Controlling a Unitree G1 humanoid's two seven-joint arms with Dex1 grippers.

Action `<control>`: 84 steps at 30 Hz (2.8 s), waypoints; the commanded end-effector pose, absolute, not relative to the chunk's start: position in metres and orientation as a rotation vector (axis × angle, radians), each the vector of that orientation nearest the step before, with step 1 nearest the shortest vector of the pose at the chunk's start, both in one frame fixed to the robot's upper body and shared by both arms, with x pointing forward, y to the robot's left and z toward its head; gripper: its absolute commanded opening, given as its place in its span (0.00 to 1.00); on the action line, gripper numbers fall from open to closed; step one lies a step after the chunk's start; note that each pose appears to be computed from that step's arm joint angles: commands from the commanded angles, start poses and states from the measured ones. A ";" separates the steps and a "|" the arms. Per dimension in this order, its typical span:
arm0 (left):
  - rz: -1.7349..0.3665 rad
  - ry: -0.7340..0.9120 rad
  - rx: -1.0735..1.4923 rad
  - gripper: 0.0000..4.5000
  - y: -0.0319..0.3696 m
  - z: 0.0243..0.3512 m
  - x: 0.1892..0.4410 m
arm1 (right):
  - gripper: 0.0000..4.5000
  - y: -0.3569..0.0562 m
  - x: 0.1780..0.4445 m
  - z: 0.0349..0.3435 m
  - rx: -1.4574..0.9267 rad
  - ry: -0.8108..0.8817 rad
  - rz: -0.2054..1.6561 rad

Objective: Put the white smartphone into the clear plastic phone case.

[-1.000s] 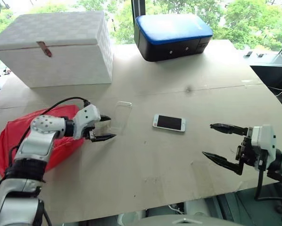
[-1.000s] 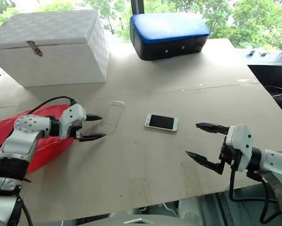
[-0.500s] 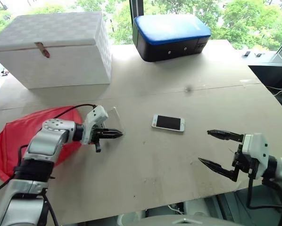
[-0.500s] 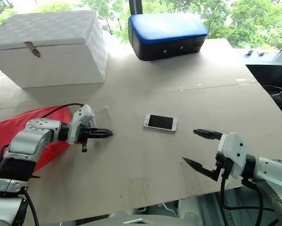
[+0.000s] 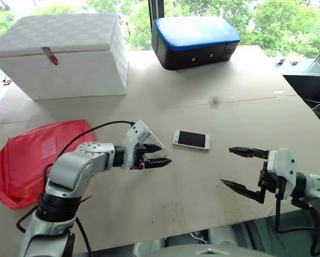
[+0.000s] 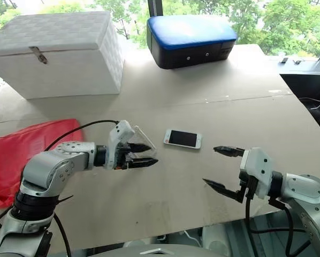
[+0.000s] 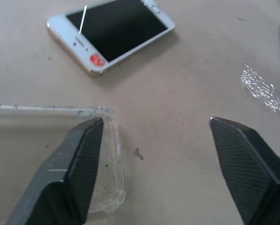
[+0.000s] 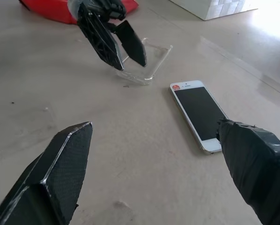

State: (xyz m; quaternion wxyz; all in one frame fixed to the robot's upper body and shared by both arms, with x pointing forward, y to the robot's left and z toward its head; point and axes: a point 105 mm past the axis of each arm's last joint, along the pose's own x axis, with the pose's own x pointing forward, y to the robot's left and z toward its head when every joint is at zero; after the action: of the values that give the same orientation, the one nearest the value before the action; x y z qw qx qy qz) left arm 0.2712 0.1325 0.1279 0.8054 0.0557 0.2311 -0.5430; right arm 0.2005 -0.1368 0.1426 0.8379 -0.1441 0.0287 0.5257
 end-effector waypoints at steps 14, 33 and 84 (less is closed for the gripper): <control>-1.544 0.484 0.728 0.78 0.195 0.105 0.324 | 1.00 -0.138 0.185 0.149 -0.319 0.049 1.030; -1.497 0.510 0.545 0.01 0.162 0.100 0.253 | 1.00 -0.135 0.218 0.143 -0.331 0.121 0.942; -1.019 -0.010 0.189 0.99 0.167 0.138 0.190 | 1.00 -0.084 0.341 0.085 -0.552 0.459 1.171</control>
State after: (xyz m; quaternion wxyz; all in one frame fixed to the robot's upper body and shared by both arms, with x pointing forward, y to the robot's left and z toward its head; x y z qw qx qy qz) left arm 0.1933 0.1747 0.1292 0.8748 0.0861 0.0141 -0.4766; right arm 0.3418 -0.0808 0.0922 0.7809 -0.2467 0.1859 0.5430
